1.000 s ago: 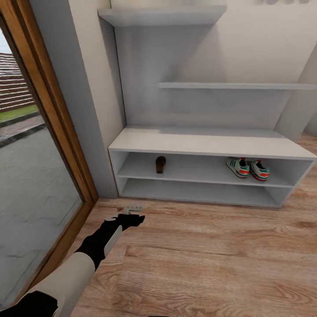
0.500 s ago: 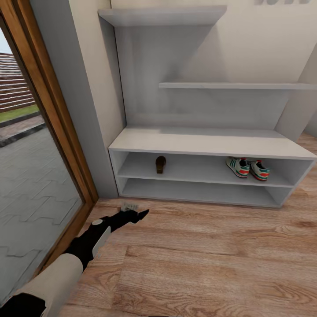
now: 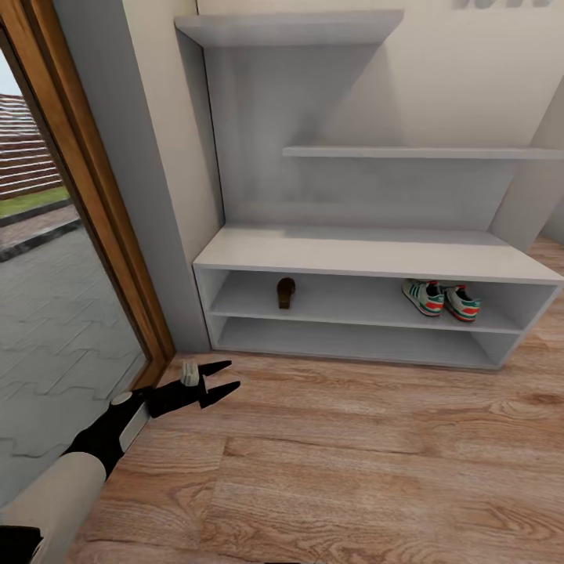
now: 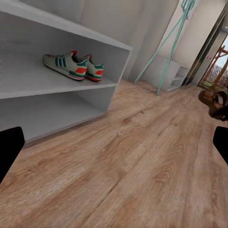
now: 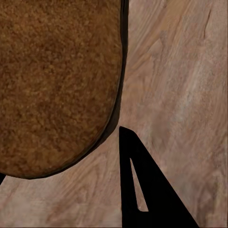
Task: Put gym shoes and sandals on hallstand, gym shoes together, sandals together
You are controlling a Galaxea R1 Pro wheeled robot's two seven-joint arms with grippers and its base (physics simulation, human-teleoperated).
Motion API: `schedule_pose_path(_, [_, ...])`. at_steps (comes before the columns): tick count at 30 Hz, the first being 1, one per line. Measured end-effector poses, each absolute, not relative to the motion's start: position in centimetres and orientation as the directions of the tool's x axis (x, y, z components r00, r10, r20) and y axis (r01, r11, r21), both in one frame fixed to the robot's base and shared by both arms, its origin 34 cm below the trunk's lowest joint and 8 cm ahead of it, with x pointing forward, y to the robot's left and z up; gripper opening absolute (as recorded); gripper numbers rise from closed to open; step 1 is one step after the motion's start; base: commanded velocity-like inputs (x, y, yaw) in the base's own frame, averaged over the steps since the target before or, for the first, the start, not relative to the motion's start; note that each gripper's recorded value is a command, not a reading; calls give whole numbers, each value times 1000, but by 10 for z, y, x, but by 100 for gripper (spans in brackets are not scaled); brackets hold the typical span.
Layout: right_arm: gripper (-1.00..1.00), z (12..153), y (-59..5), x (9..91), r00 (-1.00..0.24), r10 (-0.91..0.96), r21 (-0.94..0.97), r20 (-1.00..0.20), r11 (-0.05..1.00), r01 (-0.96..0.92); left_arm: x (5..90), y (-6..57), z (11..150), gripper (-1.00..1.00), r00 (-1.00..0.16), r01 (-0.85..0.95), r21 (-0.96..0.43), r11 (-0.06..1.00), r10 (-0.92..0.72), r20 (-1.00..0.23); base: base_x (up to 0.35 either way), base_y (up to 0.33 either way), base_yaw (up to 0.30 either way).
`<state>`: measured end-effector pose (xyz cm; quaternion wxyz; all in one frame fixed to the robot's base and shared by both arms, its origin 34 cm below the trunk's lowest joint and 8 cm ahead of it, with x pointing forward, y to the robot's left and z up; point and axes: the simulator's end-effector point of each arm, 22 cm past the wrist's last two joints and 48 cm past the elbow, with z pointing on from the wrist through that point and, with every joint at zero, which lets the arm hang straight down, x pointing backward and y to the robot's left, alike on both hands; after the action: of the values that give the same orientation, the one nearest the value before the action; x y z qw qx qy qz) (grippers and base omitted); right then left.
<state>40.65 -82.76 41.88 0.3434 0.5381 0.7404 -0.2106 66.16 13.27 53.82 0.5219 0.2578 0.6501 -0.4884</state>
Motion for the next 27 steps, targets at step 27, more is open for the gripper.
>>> schedule_pose_path(27, [-100,315,-235,656,-859,13,-51,-512,998,46,661,131,539,100,-319,848,-361,387,-169,-932,0,0,0])
